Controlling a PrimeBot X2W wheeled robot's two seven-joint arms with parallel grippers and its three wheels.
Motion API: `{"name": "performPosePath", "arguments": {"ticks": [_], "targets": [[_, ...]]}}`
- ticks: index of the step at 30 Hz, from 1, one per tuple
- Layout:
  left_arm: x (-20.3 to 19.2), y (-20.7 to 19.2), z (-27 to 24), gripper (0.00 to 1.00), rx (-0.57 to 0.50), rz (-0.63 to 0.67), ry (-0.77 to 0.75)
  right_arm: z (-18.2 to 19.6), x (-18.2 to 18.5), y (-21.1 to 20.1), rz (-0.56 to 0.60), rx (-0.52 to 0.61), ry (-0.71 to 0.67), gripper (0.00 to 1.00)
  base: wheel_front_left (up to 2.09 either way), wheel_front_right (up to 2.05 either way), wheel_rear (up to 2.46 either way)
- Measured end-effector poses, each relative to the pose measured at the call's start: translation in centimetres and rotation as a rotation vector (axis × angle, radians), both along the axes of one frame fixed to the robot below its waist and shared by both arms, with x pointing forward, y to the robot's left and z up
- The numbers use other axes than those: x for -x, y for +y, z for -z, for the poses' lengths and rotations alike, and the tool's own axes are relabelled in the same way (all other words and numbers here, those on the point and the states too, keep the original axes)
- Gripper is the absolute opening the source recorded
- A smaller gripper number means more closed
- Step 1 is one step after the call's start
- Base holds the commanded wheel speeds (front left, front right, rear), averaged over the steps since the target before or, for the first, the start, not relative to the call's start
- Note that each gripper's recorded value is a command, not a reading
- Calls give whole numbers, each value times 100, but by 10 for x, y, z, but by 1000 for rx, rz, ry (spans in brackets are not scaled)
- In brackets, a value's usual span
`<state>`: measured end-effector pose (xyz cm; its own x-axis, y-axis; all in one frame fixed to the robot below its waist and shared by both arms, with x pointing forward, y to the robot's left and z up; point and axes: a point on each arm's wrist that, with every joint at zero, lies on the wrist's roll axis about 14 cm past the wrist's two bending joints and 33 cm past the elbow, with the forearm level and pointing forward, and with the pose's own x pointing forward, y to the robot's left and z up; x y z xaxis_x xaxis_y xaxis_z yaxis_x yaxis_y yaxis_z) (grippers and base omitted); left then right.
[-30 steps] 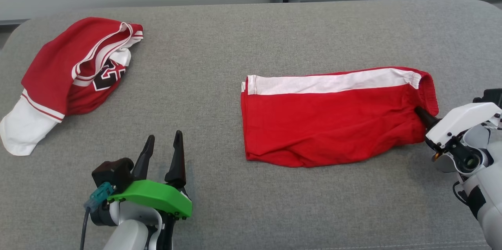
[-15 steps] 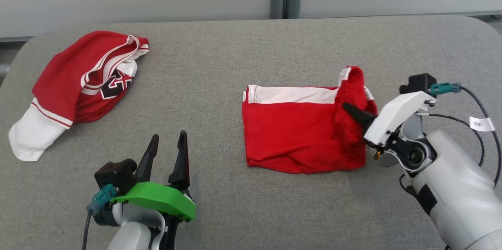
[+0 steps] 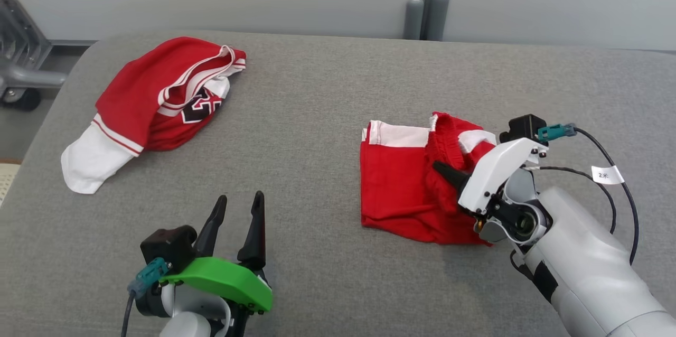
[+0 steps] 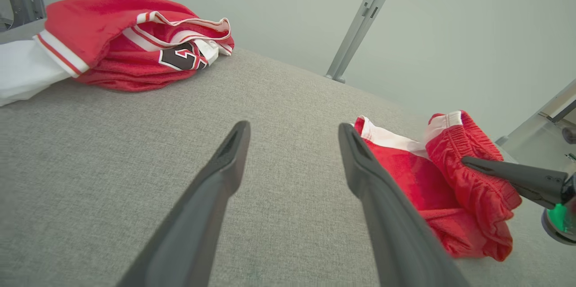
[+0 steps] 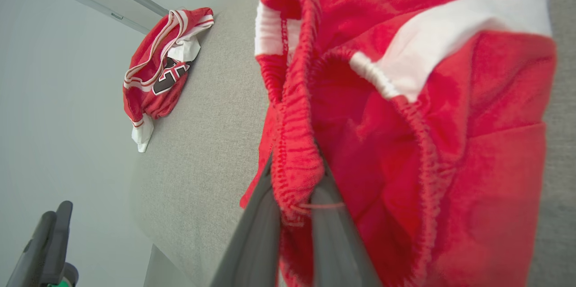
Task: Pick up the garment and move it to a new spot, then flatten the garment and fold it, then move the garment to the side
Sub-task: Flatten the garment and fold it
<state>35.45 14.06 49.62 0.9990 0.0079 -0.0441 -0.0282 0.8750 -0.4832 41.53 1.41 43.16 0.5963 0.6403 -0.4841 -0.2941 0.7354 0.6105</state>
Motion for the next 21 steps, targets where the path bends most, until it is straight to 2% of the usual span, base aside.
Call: {"name": "performPosePath", "arguments": {"ticks": [12,15,16,17,18,19,20,21], "targets": [[18,29,2,100,3,-97,11,7,-11,34,-65,115,-9,0,0,0,0],[21,33,4,100,3,-111,19,15,-10,39,-78,156,4,4,0,0,0],[22,34,4,100,3,-114,23,17,-11,40,-83,173,3,10,0,0,0],[22,35,5,100,3,-118,24,19,-11,40,-86,184,2,21,0,0,0],[23,36,5,100,3,-122,26,20,-12,41,-88,194,2,37,0,0,0],[24,37,5,100,3,-126,27,21,-12,42,-95,203,1,75,0,0,0],[25,40,6,100,3,-138,28,22,-11,46,-120,225,-10,100,0,0,0],[25,42,6,100,3,-143,29,22,-9,50,-137,233,-15,100,0,0,0]]}}
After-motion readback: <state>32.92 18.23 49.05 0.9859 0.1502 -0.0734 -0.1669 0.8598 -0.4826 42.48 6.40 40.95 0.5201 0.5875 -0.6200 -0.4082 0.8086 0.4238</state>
